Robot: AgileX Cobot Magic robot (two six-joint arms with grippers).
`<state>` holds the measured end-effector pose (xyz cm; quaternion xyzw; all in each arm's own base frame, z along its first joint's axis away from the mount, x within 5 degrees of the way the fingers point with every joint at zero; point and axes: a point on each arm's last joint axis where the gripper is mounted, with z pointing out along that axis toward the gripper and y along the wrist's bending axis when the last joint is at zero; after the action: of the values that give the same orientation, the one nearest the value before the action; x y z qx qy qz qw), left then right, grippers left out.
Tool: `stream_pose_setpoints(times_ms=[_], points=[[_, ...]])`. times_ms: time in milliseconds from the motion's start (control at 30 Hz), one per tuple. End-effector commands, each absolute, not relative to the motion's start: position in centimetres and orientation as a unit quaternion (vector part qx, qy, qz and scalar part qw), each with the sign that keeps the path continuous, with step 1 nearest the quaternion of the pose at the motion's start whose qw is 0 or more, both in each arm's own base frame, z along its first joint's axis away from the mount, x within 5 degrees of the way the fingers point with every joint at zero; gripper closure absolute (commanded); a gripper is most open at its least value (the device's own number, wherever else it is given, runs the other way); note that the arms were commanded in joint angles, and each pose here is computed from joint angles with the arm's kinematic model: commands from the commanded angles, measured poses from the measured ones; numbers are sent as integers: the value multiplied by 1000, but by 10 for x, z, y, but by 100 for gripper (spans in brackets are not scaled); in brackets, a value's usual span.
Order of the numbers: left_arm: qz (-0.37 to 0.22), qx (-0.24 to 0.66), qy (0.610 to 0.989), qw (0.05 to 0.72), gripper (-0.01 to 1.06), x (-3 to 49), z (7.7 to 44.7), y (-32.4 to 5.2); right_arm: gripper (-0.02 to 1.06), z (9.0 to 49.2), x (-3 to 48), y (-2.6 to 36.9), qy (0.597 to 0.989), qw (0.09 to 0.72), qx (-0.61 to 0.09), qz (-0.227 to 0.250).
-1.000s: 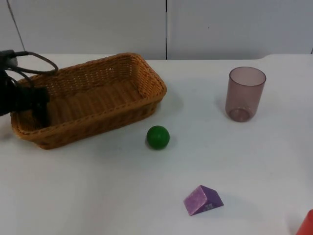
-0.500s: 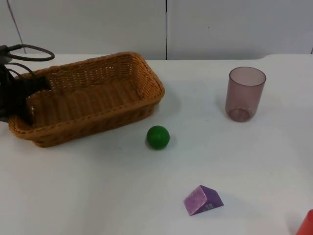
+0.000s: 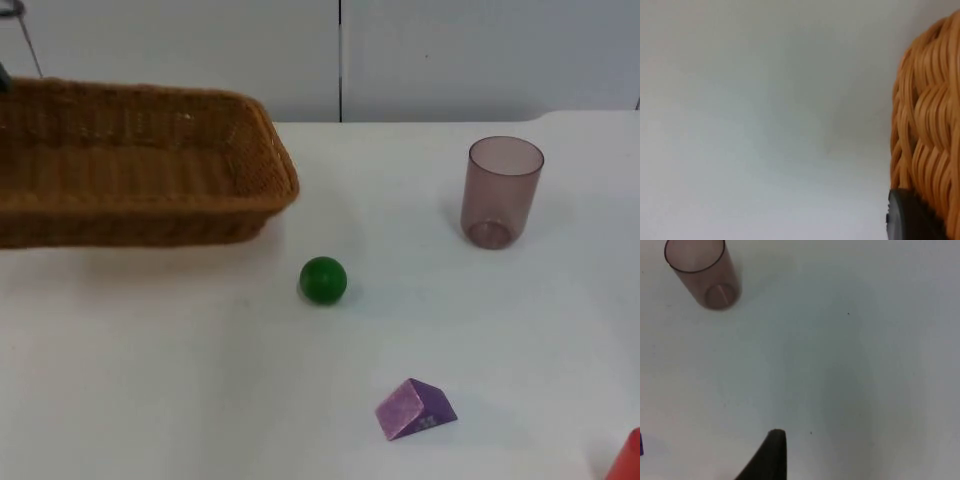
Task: Pick up the basket with the left hand and place the triangular block into the basket with the right hand.
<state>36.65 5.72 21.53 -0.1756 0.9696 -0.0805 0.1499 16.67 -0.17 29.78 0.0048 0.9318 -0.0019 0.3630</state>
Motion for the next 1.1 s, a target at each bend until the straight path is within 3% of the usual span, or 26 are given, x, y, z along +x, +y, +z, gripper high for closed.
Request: stream_pose_setpoints(times_ms=[0,200,400,500,667,867,1067], points=[[-108,-161,967,165,105,350,248,60,-1,300,166,-2,930,366,-1,-6],[-129,-128,970,159,105,299,282,55,-1,299,165,-2,934,358,0,-2],[-211,-116,953,182,105,266,265,31,-1,297,163,2,938,346,-12,14],[-239,-96,951,170,105,250,245,22,-1,296,161,11,939,335,-63,33],[-196,-88,968,129,105,232,214,24,-1,295,159,27,931,330,-152,35],[-183,-85,971,128,105,230,211,26,-1,295,155,41,918,329,-220,37],[-175,-83,973,125,105,229,210,27,0,287,154,69,879,307,-362,40]])
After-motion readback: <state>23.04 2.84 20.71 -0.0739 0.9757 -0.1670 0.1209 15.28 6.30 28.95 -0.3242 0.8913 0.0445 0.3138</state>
